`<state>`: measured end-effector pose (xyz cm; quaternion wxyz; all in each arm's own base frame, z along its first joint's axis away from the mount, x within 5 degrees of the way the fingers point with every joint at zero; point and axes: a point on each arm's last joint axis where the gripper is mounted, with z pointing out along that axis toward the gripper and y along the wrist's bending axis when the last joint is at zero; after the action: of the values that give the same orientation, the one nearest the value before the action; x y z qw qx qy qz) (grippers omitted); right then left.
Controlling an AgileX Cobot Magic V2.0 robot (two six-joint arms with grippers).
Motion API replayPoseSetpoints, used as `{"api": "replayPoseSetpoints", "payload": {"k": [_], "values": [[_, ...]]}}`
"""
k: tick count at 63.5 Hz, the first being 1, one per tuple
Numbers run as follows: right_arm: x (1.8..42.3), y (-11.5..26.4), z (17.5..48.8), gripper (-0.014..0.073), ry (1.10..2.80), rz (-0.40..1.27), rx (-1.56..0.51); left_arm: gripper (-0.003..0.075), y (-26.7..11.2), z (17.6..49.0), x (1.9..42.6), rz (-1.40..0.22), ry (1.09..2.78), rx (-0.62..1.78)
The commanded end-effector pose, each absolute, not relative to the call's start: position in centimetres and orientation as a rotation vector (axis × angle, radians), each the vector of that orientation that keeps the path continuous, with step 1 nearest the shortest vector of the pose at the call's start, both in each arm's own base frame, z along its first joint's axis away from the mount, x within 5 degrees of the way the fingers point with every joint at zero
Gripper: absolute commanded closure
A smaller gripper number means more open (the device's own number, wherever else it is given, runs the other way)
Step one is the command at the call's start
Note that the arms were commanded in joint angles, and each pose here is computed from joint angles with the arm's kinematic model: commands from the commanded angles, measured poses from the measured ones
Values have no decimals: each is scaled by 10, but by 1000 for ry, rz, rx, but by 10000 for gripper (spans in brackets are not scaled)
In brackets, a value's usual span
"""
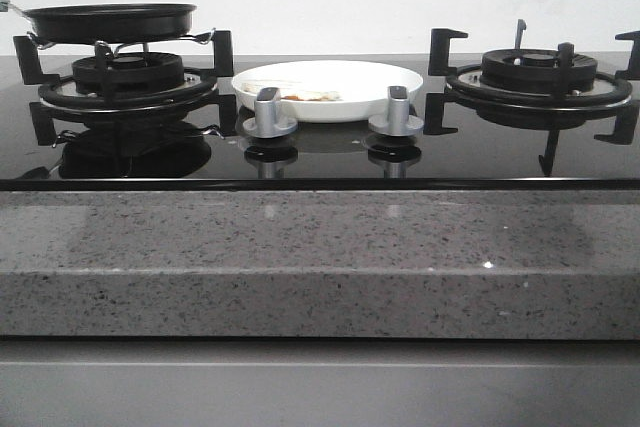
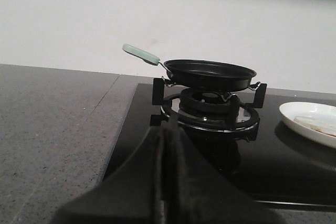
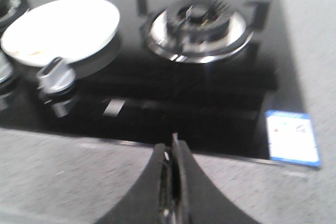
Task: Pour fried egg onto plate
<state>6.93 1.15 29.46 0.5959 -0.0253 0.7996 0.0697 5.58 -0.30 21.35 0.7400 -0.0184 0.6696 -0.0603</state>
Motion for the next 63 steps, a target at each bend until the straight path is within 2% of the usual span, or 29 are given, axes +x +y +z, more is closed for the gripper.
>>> {"api": "replayPoseSetpoints", "payload": {"k": [1, 13, 28, 63], "values": [[65, 6, 287, 664, 1660, 70, -65, 741, -3, 220, 53, -140, 1372, -45], [57, 2, 237, 664, 1552, 25, -14, 741, -3, 220, 53, -140, 1372, -45], [55, -1, 207, 664, 1494, -12, 25, 741, -3, 220, 53, -140, 1373, -45], [55, -1, 205, 664, 1506, -5, 30, 741, -3, 220, 53, -140, 1373, -45]]}}
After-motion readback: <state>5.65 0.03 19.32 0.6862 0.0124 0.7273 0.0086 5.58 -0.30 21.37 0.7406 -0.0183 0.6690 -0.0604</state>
